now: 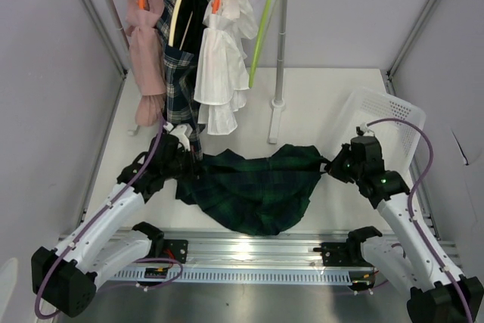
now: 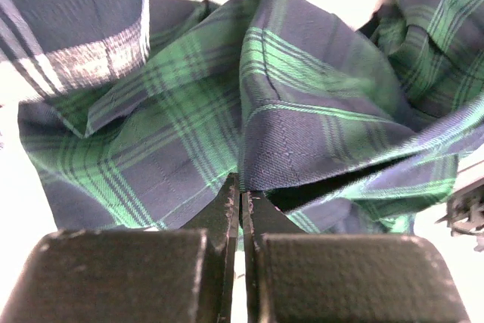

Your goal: Place the skirt on the hanger

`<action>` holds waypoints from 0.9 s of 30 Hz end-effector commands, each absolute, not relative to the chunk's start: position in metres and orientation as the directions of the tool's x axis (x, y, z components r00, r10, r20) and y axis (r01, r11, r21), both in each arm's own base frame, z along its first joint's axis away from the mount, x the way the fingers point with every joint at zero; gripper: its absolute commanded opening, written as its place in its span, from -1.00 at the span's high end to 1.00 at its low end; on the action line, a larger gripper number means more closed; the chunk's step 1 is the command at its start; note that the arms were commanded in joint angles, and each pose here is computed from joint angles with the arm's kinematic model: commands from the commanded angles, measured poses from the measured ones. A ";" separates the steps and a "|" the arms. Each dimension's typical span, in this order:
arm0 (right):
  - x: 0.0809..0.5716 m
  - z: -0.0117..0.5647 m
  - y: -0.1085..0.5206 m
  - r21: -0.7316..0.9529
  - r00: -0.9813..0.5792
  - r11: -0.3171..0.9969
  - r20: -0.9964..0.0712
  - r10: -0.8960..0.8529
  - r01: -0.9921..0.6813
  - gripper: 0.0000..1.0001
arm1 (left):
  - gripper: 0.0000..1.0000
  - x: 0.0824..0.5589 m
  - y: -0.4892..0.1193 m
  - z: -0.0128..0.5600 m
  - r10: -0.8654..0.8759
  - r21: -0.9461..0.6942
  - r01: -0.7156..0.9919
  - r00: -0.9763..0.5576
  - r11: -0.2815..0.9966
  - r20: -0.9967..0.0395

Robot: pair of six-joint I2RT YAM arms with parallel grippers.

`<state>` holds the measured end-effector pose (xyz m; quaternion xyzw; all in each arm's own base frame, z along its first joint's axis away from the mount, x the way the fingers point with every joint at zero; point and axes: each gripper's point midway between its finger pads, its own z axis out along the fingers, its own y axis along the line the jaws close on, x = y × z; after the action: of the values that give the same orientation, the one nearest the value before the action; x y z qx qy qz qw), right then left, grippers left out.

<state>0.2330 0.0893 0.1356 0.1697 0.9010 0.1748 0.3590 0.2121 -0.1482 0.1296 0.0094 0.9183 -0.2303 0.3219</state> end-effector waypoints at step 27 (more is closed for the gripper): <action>0.230 0.151 0.124 0.393 -0.686 0.911 -0.631 0.363 0.121 1.00 | -0.12 0.205 -0.175 0.201 -0.057 -0.492 0.407 -0.724 0.769 -0.688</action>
<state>0.2207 0.1199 0.1372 0.1250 0.9152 0.1516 0.3518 0.2044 -0.1675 0.1595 0.0591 0.8983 -0.3006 0.3149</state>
